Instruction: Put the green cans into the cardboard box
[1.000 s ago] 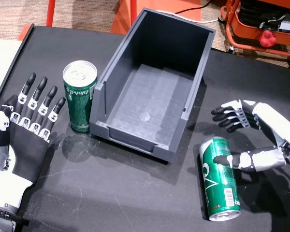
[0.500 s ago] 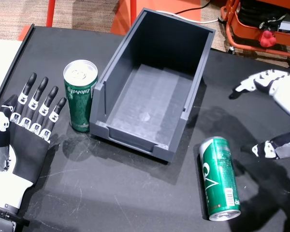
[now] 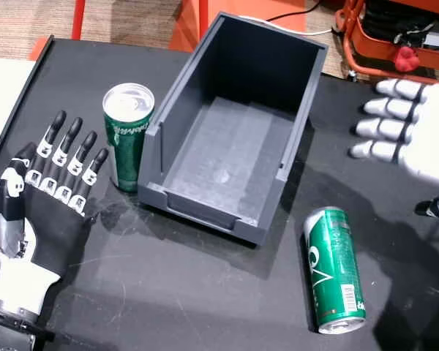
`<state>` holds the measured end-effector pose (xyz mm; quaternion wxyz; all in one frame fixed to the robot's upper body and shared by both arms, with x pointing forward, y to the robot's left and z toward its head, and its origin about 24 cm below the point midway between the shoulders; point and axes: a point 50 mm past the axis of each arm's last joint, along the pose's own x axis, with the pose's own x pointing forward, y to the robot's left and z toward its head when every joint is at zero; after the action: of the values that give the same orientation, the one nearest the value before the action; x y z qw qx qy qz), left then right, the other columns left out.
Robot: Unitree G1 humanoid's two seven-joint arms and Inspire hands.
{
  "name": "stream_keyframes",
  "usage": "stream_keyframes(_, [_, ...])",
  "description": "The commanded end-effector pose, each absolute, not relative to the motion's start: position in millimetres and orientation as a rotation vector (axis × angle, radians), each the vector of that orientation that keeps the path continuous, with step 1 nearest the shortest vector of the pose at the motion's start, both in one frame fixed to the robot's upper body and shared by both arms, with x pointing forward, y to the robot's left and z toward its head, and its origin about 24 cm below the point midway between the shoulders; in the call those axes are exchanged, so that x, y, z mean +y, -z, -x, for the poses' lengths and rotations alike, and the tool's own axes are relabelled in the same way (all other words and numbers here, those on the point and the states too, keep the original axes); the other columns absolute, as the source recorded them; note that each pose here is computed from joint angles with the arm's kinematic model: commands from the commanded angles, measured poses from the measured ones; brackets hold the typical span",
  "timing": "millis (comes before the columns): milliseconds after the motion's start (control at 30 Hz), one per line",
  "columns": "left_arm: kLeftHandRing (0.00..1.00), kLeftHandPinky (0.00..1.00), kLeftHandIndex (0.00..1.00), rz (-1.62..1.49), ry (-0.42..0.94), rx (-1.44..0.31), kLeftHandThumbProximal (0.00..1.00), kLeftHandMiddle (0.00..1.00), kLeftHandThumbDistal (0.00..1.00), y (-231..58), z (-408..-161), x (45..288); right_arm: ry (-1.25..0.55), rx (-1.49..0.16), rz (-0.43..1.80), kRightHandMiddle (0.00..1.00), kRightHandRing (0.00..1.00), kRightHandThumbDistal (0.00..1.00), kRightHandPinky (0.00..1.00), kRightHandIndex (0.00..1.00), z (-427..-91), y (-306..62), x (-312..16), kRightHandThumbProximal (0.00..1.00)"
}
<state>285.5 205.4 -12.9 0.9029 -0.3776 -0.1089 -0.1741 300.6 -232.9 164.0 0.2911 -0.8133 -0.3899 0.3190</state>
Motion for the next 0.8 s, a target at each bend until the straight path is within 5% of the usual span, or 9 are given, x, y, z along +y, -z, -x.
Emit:
stream_keyframes(0, [1.0,0.96,1.0,0.792,0.387,-0.217,0.79,0.99,0.38,16,-284,197,-0.877,-1.053,2.199,0.92,0.9,1.0,0.88,0.95,-302,-167,-235,0.33])
stream_keyframes(100, [0.99,0.95,1.0,0.796,0.388,-0.22,0.78,0.98,0.37,16,-284,197,-0.935,-1.04,2.182,0.94,0.92,1.0,0.91,0.97,-303,-164,-233,0.42])
stream_keyframes(367, [1.0,0.94,1.0,0.796,0.396,-0.223,0.78,0.98,0.35,15,-283,194,-1.014,-1.004,2.121,0.92,0.9,1.0,0.9,0.94,-306,-144,-232,0.46])
stream_keyframes(667, [0.99,0.94,1.0,0.792,0.392,-0.229,0.75,0.96,0.37,15,-282,195,-1.012,-0.97,1.949,0.88,0.86,1.0,0.83,0.92,-309,-126,-221,0.42])
stream_keyframes(767, [0.99,0.94,1.0,0.772,0.385,-0.242,0.82,0.96,0.31,13,-282,195,-0.998,-0.924,1.857,0.87,0.85,1.0,0.83,0.91,-308,-121,-218,0.39])
